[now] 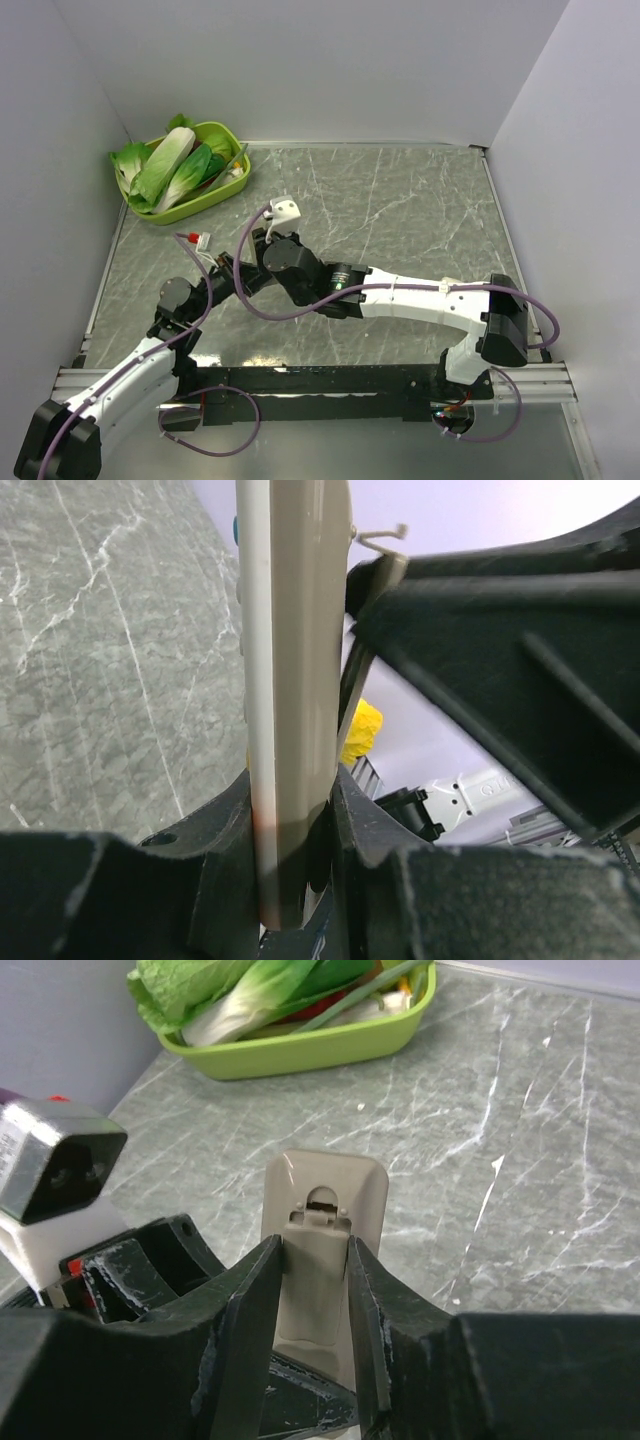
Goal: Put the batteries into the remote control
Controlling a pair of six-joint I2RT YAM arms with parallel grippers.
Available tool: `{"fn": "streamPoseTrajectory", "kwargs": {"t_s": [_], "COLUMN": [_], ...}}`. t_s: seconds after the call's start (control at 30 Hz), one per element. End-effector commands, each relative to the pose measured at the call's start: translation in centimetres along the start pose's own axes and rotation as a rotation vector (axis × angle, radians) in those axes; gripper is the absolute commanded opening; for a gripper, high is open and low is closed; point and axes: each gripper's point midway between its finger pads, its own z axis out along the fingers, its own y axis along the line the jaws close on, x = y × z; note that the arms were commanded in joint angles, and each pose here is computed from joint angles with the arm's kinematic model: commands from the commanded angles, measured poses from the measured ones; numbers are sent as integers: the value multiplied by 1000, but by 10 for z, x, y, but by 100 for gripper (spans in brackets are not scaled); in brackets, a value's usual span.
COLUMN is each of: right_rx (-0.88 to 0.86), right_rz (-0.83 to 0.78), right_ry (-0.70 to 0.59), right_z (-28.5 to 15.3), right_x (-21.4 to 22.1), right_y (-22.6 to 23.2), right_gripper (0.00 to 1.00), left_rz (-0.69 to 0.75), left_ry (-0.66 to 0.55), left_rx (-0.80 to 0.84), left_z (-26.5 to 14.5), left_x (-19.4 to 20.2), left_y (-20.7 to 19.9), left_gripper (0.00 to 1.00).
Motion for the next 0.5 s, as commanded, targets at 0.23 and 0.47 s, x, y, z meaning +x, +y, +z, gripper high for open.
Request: {"fn": "streamPoseTrajectory", "kwargs": {"t_s": [0.23,0.47], "right_rx": [2,-41], "right_rz": [-29,-68], "right_ry": [30,-23], "right_z": [2,-3], "right_x": [10,-15], "right_y": [4,6], "right_gripper": [55,77], "left_rz": [45,19], "left_ry": [-99,-99], "left_rx": [135,136], "left_z": [1,1], "left_x": [-27,-26], "left_y": [-40,-39], "left_gripper": [2,2]}}
